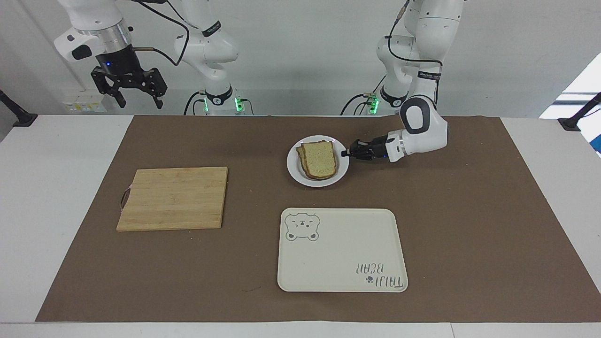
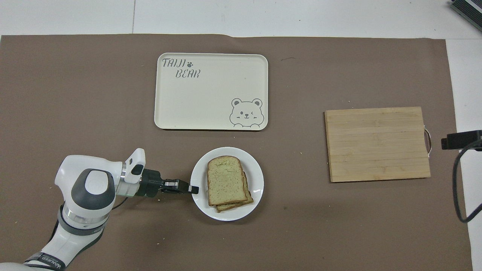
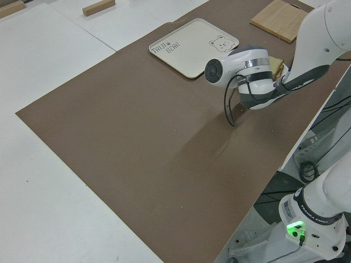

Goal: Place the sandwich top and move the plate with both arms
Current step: 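Slide the plate with the left gripper onto the bear tray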

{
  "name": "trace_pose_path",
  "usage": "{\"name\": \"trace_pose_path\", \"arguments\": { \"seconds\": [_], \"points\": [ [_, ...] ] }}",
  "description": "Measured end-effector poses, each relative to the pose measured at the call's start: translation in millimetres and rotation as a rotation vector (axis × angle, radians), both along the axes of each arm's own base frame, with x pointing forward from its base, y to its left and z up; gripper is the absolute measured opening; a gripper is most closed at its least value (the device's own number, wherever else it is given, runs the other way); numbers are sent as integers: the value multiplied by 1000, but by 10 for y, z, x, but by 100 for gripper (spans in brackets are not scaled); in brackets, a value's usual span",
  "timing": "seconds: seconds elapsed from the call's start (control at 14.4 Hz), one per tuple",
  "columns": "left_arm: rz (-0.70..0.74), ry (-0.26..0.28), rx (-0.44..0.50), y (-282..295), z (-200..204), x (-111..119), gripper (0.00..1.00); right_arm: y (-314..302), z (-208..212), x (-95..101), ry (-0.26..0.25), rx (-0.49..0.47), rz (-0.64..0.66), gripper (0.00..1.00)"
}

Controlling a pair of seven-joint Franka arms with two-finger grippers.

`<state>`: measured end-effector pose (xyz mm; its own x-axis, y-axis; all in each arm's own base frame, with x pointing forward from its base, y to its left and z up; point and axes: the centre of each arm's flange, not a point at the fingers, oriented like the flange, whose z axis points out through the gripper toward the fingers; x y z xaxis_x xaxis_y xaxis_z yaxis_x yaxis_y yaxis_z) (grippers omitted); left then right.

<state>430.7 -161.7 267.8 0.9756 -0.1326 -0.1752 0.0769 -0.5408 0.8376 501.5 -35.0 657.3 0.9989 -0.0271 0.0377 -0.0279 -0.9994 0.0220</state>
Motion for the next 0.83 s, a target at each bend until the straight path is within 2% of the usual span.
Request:
{"name": "trace_pose_path", "arguments": {
  "seconds": [0.42,0.62,0.83],
  "points": [
    [23,-75,-66,169,369,434,4,0,0,0,0,0,0,100],
    [38,-107,-82,271,494,740,4,0,0,0,0,0,0,100],
    [48,-115,-84,265,609,1072,4,0,0,0,0,0,0,100]
  ]
}}
